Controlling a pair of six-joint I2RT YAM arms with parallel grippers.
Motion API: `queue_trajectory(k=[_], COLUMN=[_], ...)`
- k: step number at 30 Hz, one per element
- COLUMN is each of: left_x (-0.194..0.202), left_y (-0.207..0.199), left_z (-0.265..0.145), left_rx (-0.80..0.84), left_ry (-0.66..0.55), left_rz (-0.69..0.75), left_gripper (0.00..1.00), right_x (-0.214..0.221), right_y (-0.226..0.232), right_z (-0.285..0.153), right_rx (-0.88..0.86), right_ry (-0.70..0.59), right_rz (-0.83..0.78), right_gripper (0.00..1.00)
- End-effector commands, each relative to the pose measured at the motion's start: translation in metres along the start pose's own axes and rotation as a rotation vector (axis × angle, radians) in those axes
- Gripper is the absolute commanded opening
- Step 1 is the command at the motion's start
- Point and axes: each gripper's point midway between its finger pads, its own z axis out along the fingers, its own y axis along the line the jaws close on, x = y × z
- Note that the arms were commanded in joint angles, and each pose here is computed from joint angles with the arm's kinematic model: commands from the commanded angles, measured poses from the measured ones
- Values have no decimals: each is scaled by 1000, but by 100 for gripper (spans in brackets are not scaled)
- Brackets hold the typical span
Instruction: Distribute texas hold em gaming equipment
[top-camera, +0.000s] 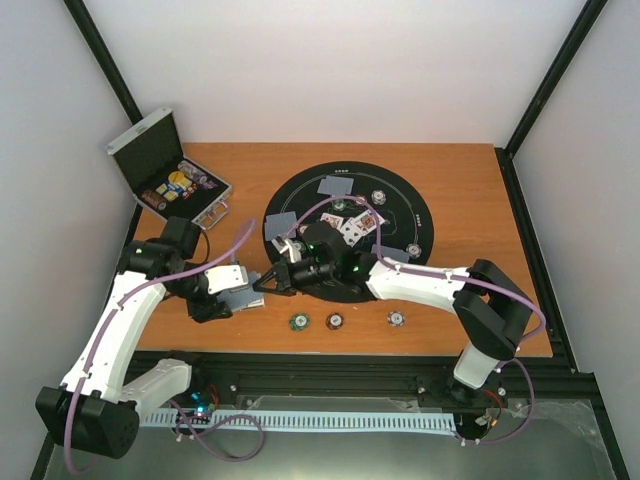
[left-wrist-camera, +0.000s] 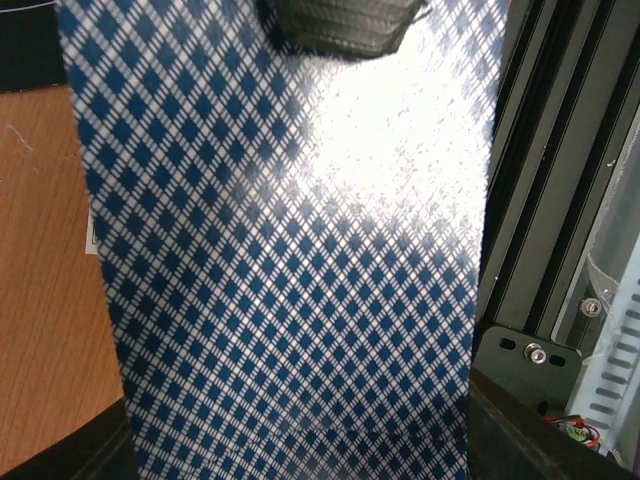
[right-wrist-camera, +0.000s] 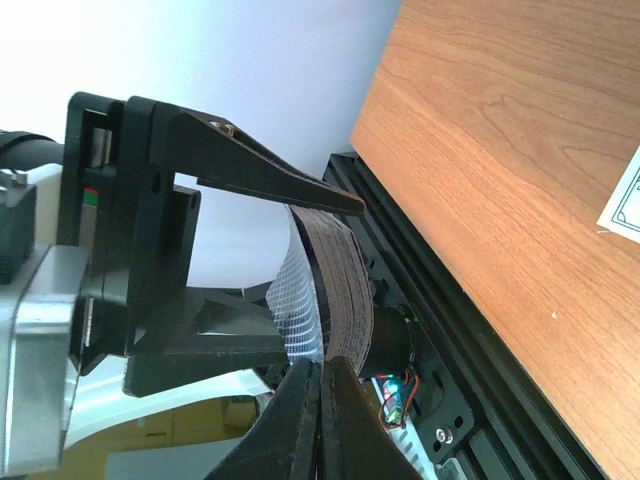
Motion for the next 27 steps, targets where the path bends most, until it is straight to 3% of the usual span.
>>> queue_trajectory(k=[1, 16, 27], left_x=[-1, 0, -1], left_y=[0, -1, 1], left_z=[-2, -1, 0], left_rx=[3, 5, -2], left_ry=[-2, 4, 1], left_rz=[5, 4, 3], left_gripper=[1, 1, 1], right_x=[-5, -20, -74], right_y=[9, 3, -40], right_z=[-11, -56, -179], right_rx=[-13, 39, 228], right_ry=[-22, -104, -342], right_rz=[-29, -30, 26], right_gripper=[3, 3, 3])
